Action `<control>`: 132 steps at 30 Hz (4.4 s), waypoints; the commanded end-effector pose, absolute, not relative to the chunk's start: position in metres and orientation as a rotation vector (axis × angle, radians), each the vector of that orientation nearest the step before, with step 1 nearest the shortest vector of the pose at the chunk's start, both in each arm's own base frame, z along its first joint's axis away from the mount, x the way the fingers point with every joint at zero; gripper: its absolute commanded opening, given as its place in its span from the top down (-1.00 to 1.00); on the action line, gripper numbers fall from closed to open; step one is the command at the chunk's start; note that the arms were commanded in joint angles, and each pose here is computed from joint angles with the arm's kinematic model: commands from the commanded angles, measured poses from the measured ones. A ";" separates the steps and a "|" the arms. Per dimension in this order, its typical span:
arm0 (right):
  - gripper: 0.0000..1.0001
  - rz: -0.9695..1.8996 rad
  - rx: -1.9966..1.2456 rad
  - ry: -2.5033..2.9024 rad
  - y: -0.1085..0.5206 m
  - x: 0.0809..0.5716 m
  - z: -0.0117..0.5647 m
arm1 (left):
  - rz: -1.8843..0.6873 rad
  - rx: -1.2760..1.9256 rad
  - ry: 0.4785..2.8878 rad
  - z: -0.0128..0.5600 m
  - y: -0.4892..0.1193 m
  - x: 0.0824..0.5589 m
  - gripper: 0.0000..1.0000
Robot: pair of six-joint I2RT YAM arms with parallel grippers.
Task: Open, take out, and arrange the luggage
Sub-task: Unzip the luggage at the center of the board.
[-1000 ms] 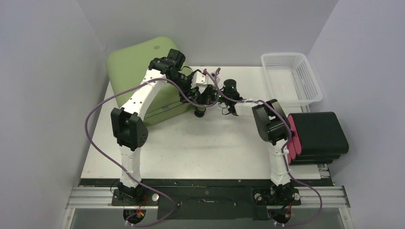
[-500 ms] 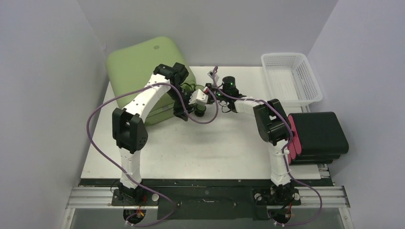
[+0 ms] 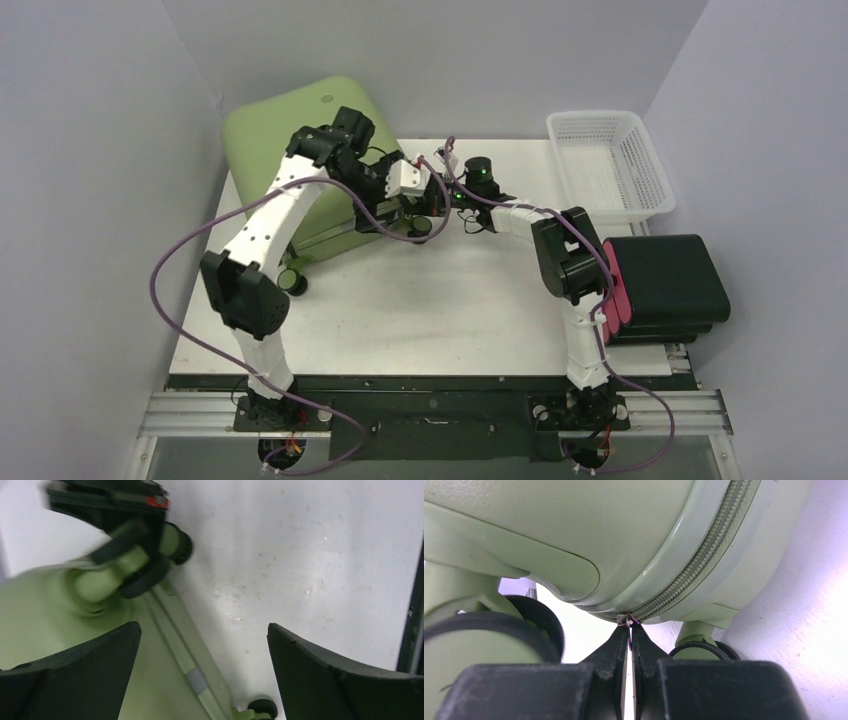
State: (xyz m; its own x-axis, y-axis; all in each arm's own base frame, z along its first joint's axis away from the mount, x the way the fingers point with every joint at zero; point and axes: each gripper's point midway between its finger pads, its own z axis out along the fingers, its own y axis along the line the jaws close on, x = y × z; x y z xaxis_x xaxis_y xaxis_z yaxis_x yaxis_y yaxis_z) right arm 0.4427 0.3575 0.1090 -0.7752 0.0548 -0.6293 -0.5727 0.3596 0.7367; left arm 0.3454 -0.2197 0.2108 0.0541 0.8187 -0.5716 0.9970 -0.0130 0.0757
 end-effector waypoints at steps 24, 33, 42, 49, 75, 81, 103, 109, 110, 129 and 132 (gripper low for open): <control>1.00 1.247 -0.194 1.964 0.323 0.511 0.116 | 0.014 2.609 0.783 0.230 -0.271 0.375 -0.80; 1.00 1.257 -0.193 1.960 0.326 0.515 0.115 | 0.147 2.714 0.798 0.219 -0.252 0.388 -0.88; 1.00 1.263 -0.196 1.948 0.328 0.515 0.118 | 0.242 2.745 0.884 0.188 -0.248 0.415 -0.85; 1.00 1.228 -0.226 1.943 0.326 0.516 0.126 | 0.240 2.728 0.948 0.180 -0.251 0.426 -0.44; 1.00 0.821 -0.351 2.076 0.286 0.527 0.115 | 0.087 2.799 1.209 0.185 -0.178 0.328 1.00; 1.00 0.699 -0.490 2.118 0.284 0.511 0.113 | -0.029 2.779 1.269 0.191 -0.168 0.292 1.00; 1.00 0.941 -0.719 1.927 0.329 0.450 0.142 | -0.033 1.948 1.558 0.289 -0.183 0.288 0.44; 1.00 0.965 -0.788 1.862 0.328 0.409 0.154 | 0.186 1.482 1.643 0.337 -0.147 0.347 0.37; 1.00 0.966 -0.792 1.871 0.327 0.405 0.149 | 0.253 1.368 1.645 0.350 -0.136 0.361 0.31; 1.00 1.061 -0.801 1.844 0.339 0.348 0.139 | 0.412 0.810 1.871 0.342 -0.046 0.428 0.20; 1.00 1.088 -0.821 1.848 0.344 0.332 0.136 | 0.439 0.788 1.890 0.332 -0.038 0.431 0.19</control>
